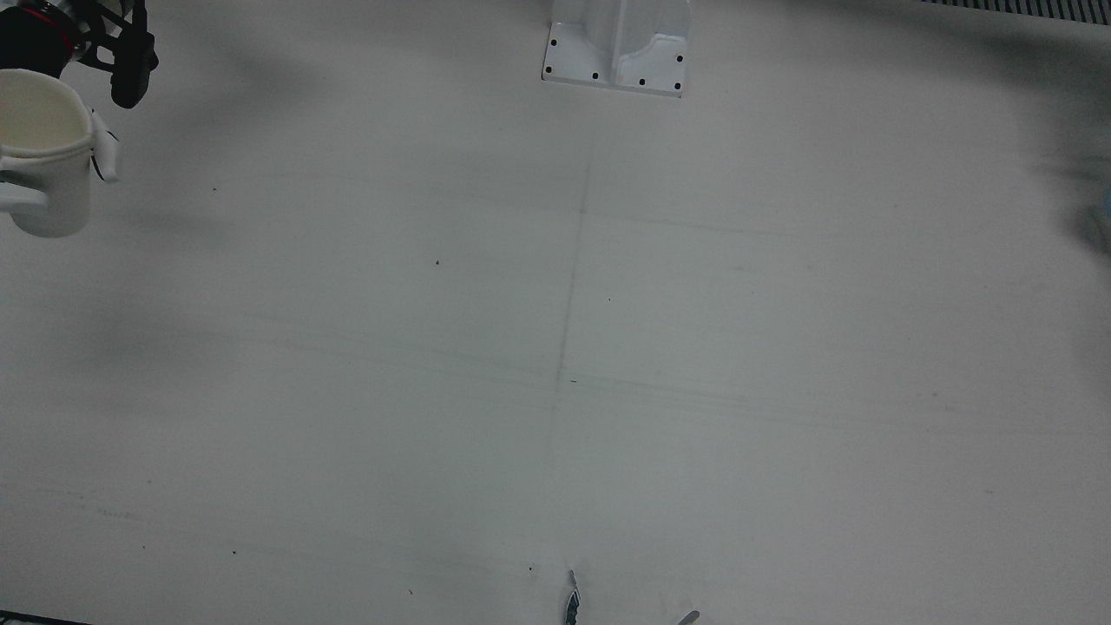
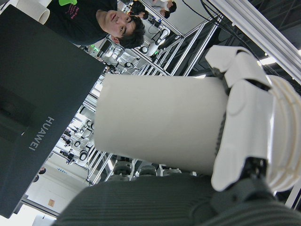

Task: Pour water

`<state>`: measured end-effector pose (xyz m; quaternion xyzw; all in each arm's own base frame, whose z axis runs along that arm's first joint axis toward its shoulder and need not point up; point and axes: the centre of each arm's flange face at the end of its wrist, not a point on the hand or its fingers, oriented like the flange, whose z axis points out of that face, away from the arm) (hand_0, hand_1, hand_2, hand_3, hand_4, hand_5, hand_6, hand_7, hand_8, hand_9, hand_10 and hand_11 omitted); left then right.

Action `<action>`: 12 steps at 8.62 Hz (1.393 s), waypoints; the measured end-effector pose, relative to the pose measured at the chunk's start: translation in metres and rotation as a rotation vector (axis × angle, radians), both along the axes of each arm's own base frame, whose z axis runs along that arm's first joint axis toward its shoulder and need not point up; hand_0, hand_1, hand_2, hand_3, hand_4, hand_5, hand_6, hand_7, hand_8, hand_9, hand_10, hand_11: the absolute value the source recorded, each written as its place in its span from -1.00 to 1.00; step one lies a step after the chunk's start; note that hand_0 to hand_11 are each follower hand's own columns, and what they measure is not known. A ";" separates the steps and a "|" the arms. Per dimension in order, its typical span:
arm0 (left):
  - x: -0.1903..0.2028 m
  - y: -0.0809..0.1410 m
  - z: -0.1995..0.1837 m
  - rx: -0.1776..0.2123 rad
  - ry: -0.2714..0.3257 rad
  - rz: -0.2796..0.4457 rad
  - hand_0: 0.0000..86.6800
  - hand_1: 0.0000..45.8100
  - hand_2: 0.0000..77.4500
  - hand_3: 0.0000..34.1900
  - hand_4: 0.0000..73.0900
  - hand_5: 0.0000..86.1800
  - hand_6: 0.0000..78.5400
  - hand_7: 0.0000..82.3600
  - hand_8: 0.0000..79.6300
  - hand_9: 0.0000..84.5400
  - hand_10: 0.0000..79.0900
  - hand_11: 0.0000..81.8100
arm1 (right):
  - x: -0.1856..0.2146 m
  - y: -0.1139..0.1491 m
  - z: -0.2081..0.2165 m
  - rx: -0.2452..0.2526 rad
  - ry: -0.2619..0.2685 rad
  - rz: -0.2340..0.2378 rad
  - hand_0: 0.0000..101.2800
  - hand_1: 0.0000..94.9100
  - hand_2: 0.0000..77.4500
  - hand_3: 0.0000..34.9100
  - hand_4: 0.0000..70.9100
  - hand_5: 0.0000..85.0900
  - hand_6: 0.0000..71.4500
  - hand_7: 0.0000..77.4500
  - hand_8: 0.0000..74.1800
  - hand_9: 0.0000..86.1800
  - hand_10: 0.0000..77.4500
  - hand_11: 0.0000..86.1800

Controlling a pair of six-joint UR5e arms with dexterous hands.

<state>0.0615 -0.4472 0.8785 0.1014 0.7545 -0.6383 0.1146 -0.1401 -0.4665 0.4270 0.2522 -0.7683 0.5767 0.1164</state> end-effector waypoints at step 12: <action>0.057 0.020 0.010 0.015 0.068 -0.056 0.56 -0.31 0.06 -1.00 -0.88 -1.00 -0.65 0.23 -0.38 -0.10 -0.75 -0.53 | 0.009 0.001 0.006 -0.007 0.014 0.004 0.09 -0.47 -0.31 -1.00 -0.20 -0.06 -0.79 -0.76 -0.99 -0.97 -0.82 -0.72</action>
